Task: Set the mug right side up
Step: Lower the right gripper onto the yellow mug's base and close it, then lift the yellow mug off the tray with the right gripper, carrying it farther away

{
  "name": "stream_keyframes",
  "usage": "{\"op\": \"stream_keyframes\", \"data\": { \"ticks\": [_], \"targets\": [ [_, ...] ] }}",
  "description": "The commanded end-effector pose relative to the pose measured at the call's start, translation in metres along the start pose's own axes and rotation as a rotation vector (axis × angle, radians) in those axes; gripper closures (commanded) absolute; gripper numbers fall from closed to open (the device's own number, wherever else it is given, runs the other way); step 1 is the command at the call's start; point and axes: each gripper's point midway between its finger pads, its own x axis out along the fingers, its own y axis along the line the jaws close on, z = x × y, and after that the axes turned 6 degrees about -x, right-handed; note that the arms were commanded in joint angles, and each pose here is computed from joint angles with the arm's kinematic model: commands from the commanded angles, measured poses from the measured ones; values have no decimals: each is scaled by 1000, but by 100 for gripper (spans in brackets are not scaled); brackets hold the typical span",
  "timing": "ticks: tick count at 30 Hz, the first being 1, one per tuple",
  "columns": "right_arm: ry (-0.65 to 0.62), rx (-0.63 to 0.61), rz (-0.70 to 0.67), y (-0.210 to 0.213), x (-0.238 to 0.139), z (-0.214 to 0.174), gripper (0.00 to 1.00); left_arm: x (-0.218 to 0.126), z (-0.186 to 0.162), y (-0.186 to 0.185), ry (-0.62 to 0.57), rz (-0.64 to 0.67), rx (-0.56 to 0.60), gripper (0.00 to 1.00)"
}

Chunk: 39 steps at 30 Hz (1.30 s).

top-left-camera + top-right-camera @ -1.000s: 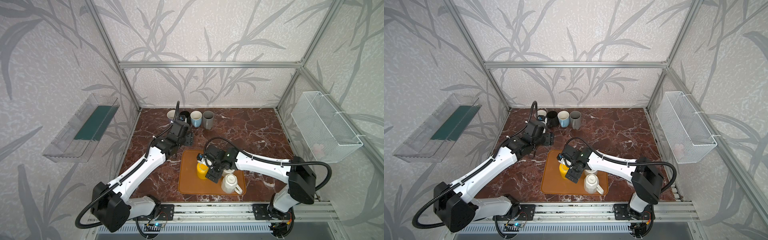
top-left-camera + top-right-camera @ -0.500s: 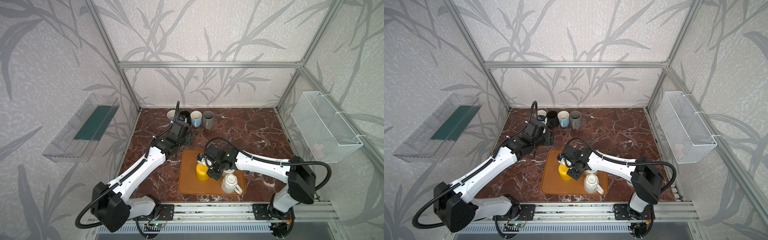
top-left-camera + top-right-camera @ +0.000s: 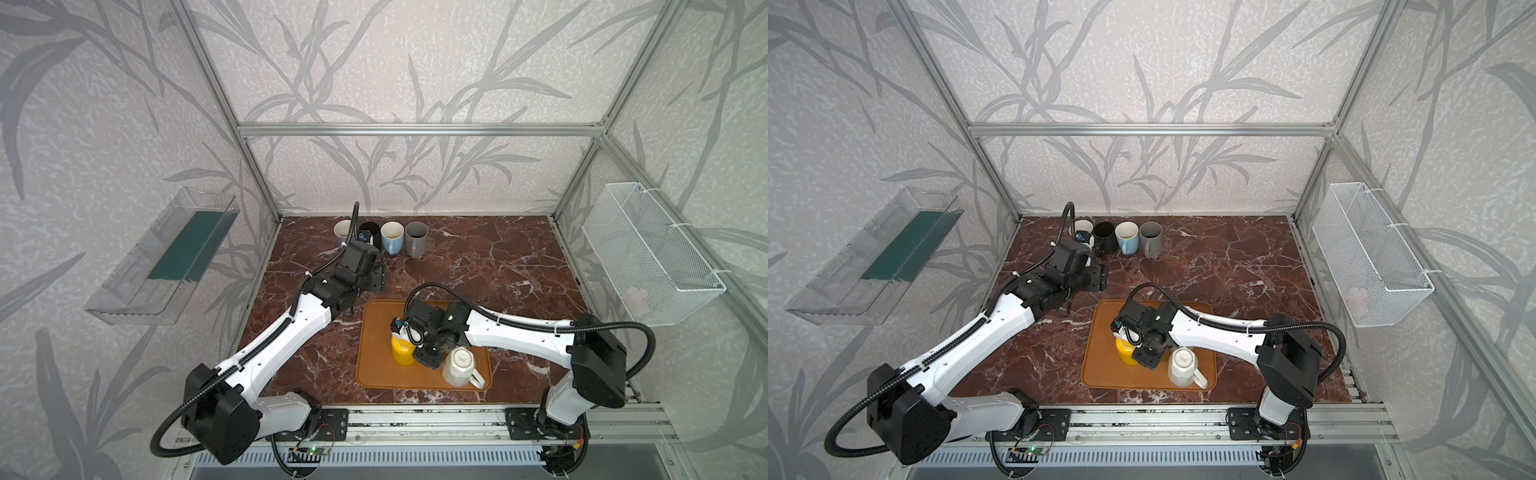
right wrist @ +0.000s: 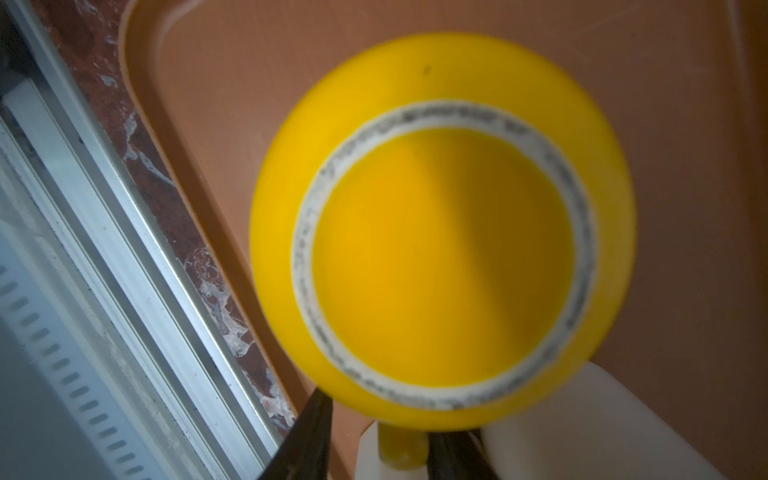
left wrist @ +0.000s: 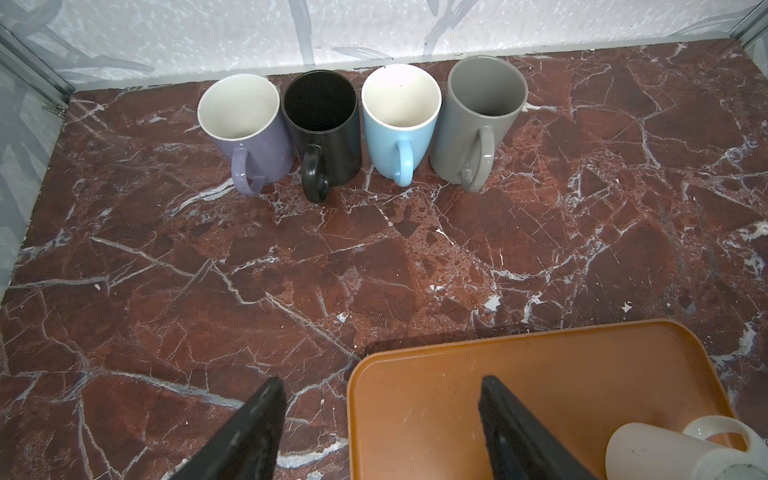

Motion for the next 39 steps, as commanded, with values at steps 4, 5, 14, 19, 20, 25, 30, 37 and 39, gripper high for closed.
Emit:
{"op": "stream_keyframes", "data": {
  "ticks": [4,5,14,19,20,25,30,37,39],
  "targets": [
    [12,-2,3,2,4,2,64,-6,0,6,-7,22,6,24],
    [10,-1,1,1,5,3,65,-6,0,6,-9,20,6,25],
    [25,5,-19,-3,14,6,72,-5,-1,6,-4,24,7,25],
    [17,11,-24,-4,18,8,87,-5,-1,7,-3,27,8,25],
    [16,12,-28,-6,18,9,88,-5,-1,7,-4,27,8,25],
    [1,18,-44,-9,18,12,98,-6,-1,7,-5,28,6,25],
    [-36,28,-69,-13,13,20,100,-6,-1,7,-6,26,1,25],
    [-140,95,-121,-30,-3,36,100,-9,-1,9,-17,23,-11,25],
    [-173,135,-132,-40,-7,39,100,-9,-1,10,-20,22,-18,25]
  ]
}}
